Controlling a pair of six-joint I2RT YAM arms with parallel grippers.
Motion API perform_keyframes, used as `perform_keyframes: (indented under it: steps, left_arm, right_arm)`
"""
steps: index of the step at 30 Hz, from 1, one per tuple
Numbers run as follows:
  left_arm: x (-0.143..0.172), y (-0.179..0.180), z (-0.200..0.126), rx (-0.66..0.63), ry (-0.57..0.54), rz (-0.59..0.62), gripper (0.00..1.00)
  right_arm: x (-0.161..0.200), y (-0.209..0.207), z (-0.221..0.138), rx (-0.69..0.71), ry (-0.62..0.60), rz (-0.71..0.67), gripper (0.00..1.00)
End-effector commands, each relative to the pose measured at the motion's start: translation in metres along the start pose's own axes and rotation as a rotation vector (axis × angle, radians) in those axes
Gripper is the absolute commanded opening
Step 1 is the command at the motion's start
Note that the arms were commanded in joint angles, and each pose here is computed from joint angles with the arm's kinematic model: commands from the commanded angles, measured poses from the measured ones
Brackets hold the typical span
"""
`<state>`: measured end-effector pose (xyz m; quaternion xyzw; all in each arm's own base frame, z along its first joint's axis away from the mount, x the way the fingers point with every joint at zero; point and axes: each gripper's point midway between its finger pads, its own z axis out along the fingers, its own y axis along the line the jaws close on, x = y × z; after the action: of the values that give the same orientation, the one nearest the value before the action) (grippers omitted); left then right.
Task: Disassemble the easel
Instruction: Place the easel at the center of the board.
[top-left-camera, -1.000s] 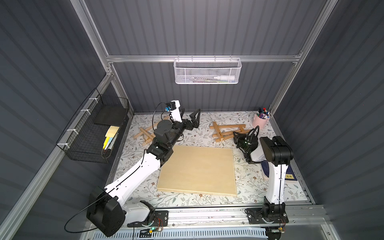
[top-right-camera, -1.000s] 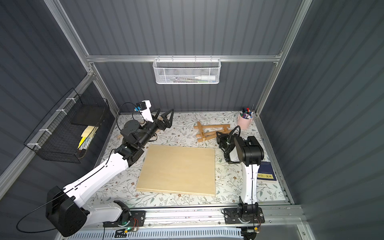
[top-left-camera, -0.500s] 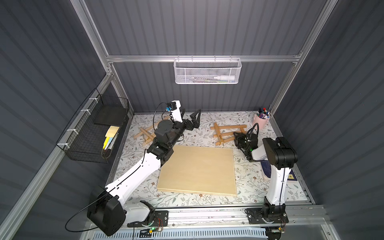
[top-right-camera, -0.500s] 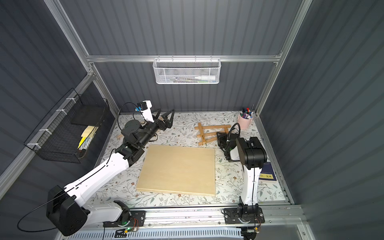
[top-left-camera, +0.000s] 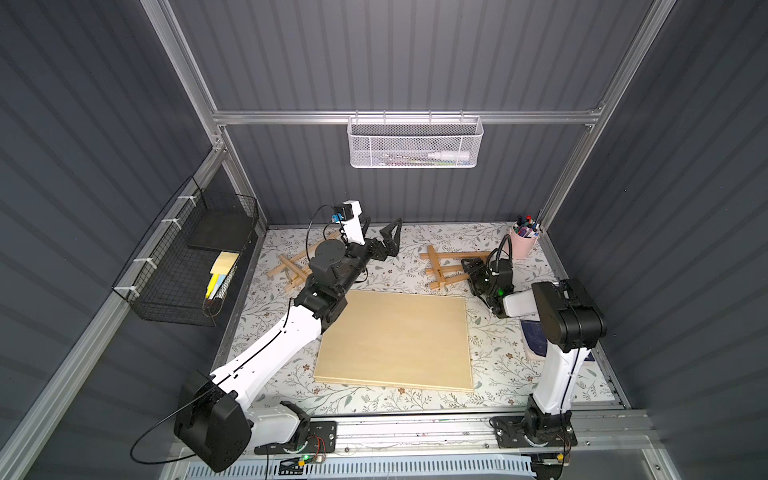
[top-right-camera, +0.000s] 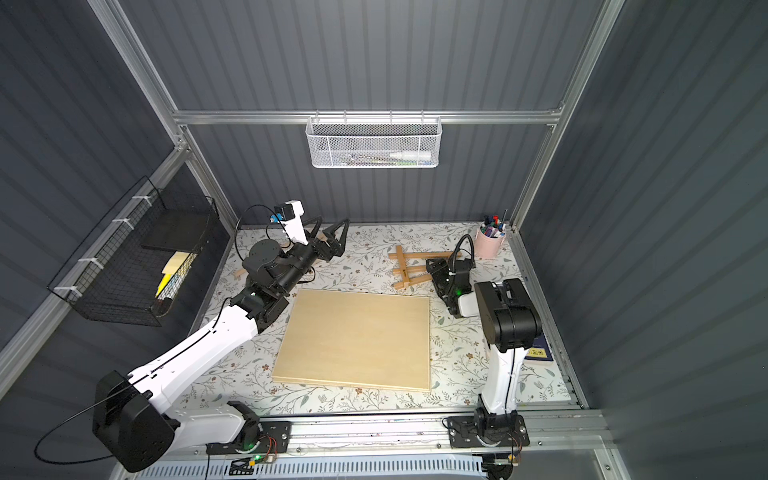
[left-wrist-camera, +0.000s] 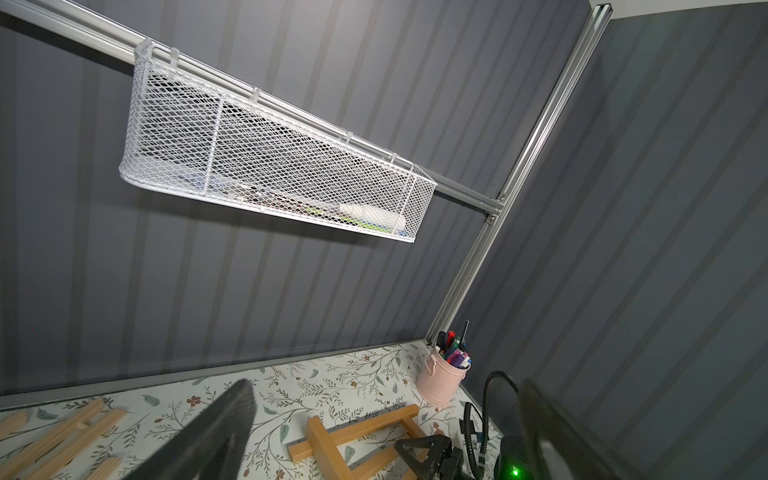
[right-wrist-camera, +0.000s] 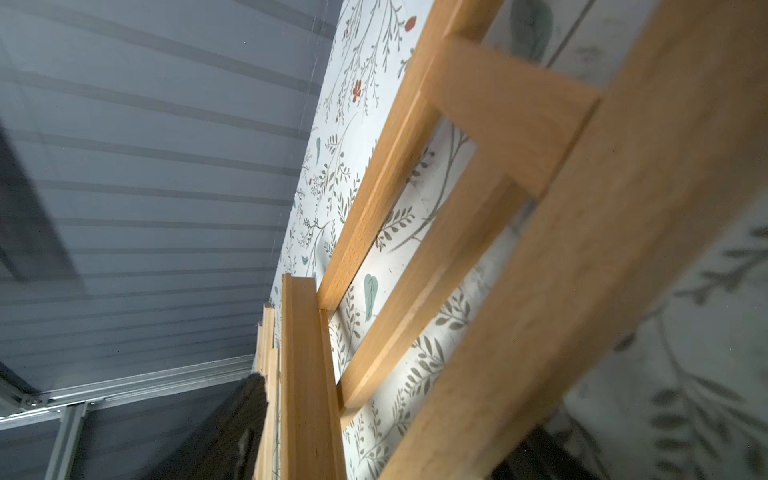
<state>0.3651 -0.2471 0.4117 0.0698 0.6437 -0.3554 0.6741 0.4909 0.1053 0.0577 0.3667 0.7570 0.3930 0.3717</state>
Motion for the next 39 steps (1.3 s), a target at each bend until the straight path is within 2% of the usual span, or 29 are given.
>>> perform_keyframes:
  steps: [1, 6, 9, 13, 17, 22, 30, 34, 39]
  left_arm:
    - [-0.017, -0.008, -0.002, 0.02, -0.035, 0.011, 0.99]
    - [-0.019, -0.009, -0.003, 0.019, -0.04, 0.012, 0.99]
    - [-0.019, -0.008, -0.003, 0.017, -0.041, 0.01, 0.99]
    - [-0.019, -0.008, -0.003, 0.016, -0.041, 0.011, 0.99]
    - [-0.02, -0.008, -0.003, 0.016, -0.042, 0.011, 0.99]
    - [-0.021, -0.009, -0.004, 0.016, -0.046, 0.011, 0.99]
    - [-0.024, -0.01, -0.006, 0.018, -0.052, 0.011, 0.99]
    - [-0.024, -0.01, -0.006, 0.016, -0.052, 0.012, 0.99]
    - [-0.038, -0.005, -0.015, -0.021, -0.095, 0.015, 0.99]
  right_arm:
    - [0.004, -0.005, 0.007, 0.058, 0.024, -0.045, 0.79]
    - [0.012, -0.01, 0.016, 0.079, 0.067, -0.03, 0.79]
    - [0.017, -0.008, 0.018, 0.135, 0.082, -0.101, 0.79]
    - [0.024, -0.007, 0.019, 0.298, 0.134, -0.233, 0.79]
    - [0.026, -0.001, 0.018, 0.338, 0.1, -0.306, 0.8]
    - [0.02, -0.011, 0.015, 0.412, 0.073, -0.298, 0.8]
    - [0.006, -0.006, -0.003, 0.414, -0.022, -0.285, 0.82]
    - [0.001, 0.004, -0.011, 0.373, -0.055, -0.288, 0.82]
    - [-0.012, 0.029, -0.045, 0.293, -0.169, -0.33, 0.83]
